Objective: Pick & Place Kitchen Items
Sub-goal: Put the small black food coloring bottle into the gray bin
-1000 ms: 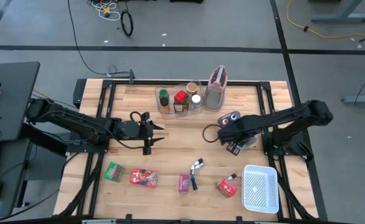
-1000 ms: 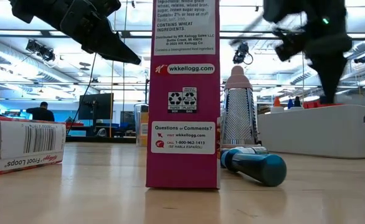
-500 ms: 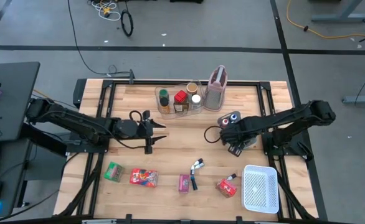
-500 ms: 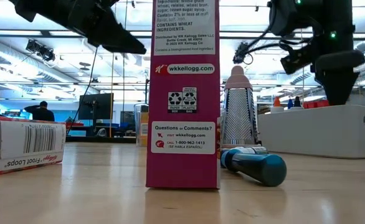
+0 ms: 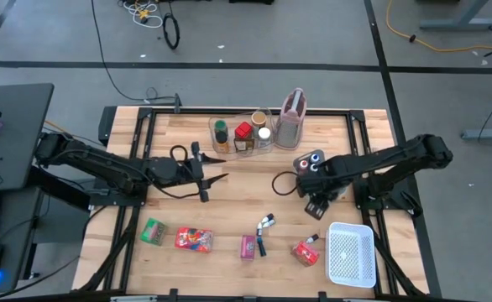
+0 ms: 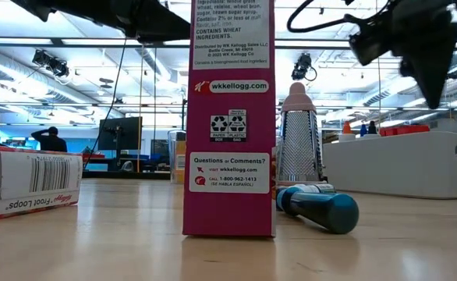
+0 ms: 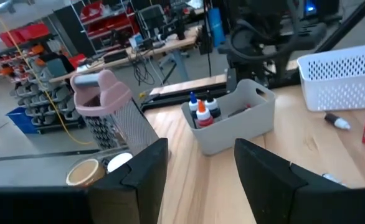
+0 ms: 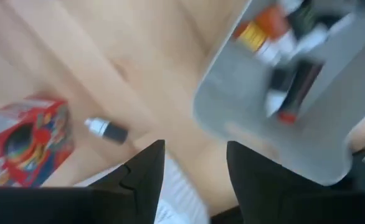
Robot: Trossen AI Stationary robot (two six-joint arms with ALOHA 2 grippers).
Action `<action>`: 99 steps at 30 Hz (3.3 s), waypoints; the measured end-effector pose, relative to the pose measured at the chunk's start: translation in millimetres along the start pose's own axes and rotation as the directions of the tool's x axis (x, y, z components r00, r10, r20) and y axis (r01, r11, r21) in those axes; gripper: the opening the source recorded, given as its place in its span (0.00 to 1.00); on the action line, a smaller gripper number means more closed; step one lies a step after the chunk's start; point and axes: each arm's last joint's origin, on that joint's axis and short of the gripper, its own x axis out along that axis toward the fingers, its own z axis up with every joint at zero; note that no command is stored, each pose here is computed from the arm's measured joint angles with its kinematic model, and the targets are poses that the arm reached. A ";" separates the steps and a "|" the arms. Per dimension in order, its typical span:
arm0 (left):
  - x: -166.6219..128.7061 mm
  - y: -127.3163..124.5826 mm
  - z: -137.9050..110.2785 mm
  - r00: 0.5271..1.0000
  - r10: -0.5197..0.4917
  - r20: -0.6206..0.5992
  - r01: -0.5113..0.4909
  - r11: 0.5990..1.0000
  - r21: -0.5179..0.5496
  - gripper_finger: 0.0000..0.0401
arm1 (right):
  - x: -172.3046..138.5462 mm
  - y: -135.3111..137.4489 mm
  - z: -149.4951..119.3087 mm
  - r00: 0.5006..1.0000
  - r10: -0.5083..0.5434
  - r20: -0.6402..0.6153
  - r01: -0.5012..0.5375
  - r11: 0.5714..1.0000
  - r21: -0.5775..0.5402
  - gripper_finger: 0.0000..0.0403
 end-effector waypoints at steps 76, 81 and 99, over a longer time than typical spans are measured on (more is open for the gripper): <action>0.0 -0.2 0.2 1.000 -0.007 0.004 0.008 0.996 -0.083 0.48 | 100.2 83.7 -68.5 0.987 -0.037 0.154 0.139 0.667 -0.732 0.45; 0.0 -0.2 0.2 1.000 -0.007 0.004 0.008 0.996 -0.084 0.48 | 110.8 82.4 -63.7 0.986 0.025 0.163 0.103 0.681 -0.725 0.45; 0.0 -0.1 0.7 1.000 -0.006 0.009 0.006 0.999 -0.045 0.48 | 124.8 66.5 -60.3 0.986 -0.027 0.165 0.125 0.775 -0.619 0.44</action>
